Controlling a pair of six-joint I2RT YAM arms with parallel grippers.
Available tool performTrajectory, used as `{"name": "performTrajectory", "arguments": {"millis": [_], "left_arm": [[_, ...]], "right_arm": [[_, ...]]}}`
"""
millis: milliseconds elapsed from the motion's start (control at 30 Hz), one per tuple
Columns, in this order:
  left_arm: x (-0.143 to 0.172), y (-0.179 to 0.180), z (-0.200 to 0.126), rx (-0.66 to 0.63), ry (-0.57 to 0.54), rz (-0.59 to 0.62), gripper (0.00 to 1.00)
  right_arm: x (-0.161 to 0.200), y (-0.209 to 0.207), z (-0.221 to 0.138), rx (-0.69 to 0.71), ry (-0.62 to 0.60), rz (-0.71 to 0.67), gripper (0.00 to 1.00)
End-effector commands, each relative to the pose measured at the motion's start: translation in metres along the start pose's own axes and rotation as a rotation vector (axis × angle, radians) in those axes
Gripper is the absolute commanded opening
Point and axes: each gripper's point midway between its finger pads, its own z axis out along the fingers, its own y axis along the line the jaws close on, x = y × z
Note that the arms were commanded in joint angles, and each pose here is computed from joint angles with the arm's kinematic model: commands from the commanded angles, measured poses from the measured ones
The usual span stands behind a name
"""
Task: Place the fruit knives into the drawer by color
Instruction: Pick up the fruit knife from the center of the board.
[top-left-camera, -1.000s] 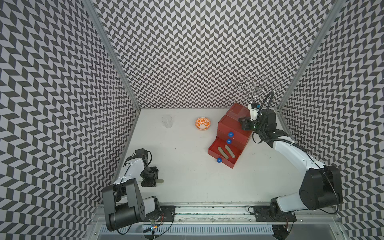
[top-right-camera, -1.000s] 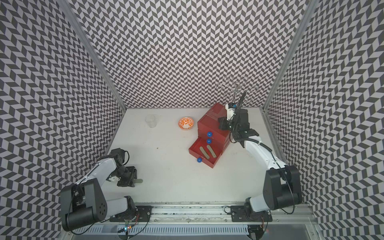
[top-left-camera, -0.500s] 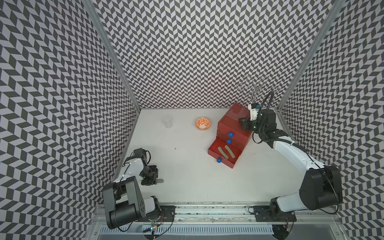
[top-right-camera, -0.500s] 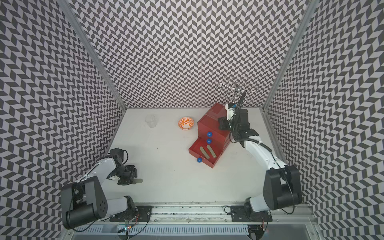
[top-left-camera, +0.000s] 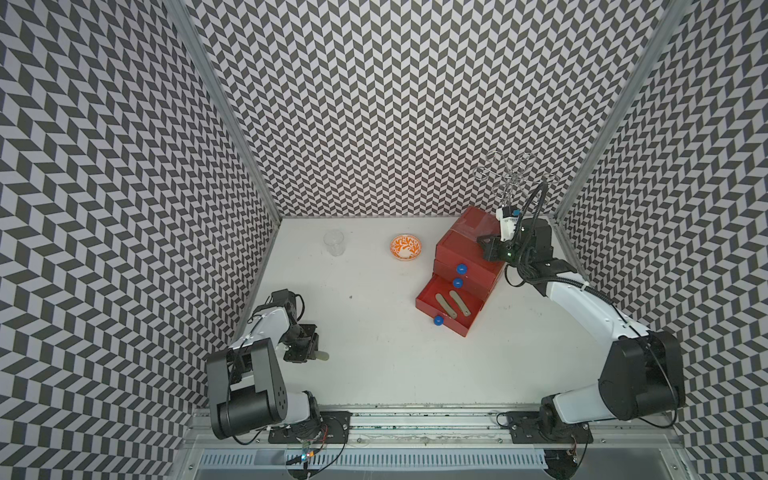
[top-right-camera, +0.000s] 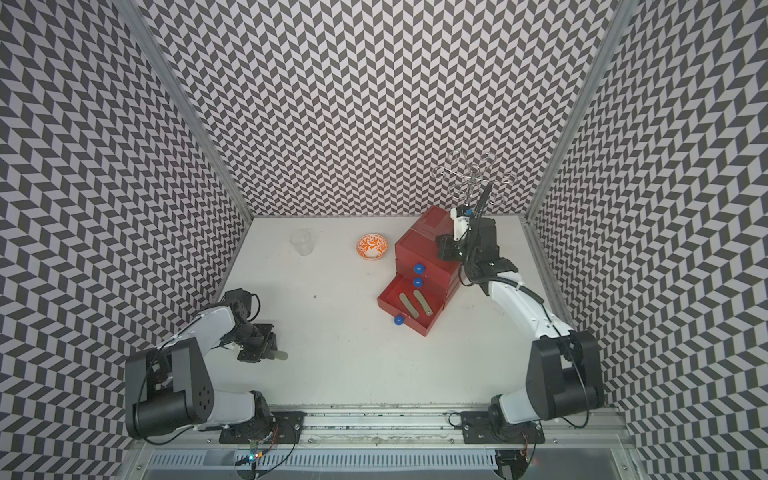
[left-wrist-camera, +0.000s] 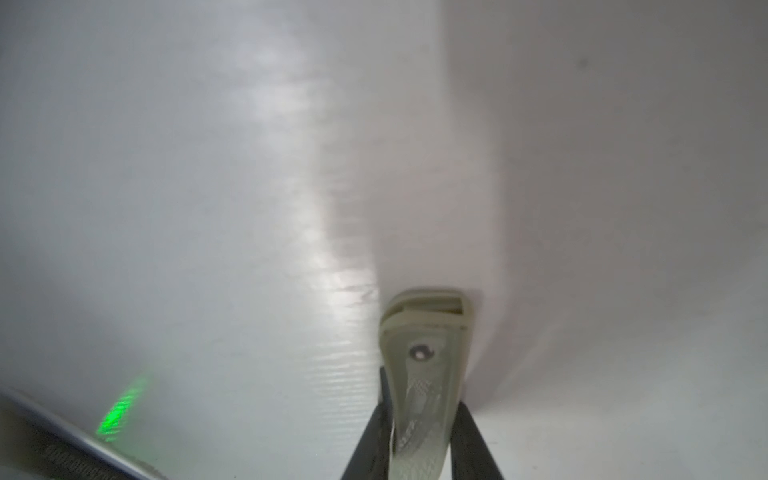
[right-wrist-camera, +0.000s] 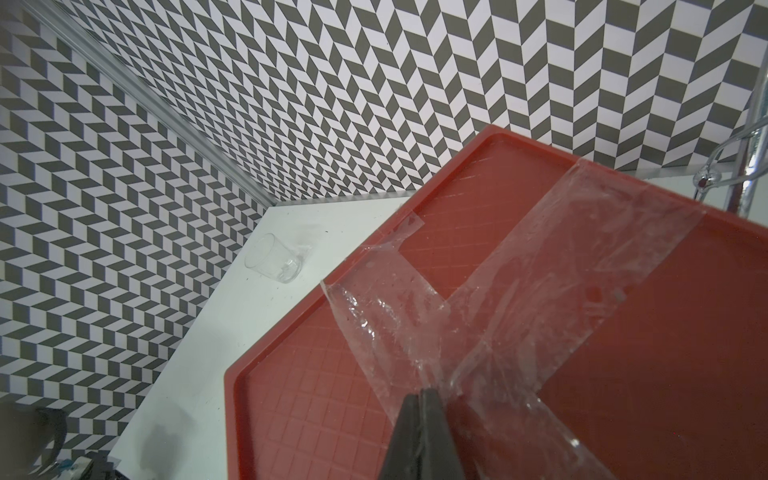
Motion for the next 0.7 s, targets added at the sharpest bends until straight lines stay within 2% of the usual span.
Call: {"name": "performTrajectory", "arguments": {"millis": [0, 200, 467, 667], "left_arm": [[0.004, -0.021, 0.004, 0.015, -0.022, 0.110, 0.25], [0.032, -0.042, 0.010, 0.008, -0.017, 0.266, 0.25], [0.069, -0.050, 0.017, -0.059, -0.052, 0.526, 0.23], [0.103, -0.067, 0.015, -0.047, -0.070, 0.689, 0.23]], "right_arm": [[0.130, -0.044, 0.002, 0.145, 0.420, 0.177, 0.03], [0.132, -0.045, 0.003, 0.150, 0.427, 0.182, 0.03], [0.131, -0.047, 0.004, 0.162, 0.430, 0.182, 0.03], [0.128, -0.047, 0.004, 0.167, 0.429, 0.185, 0.03]]}}
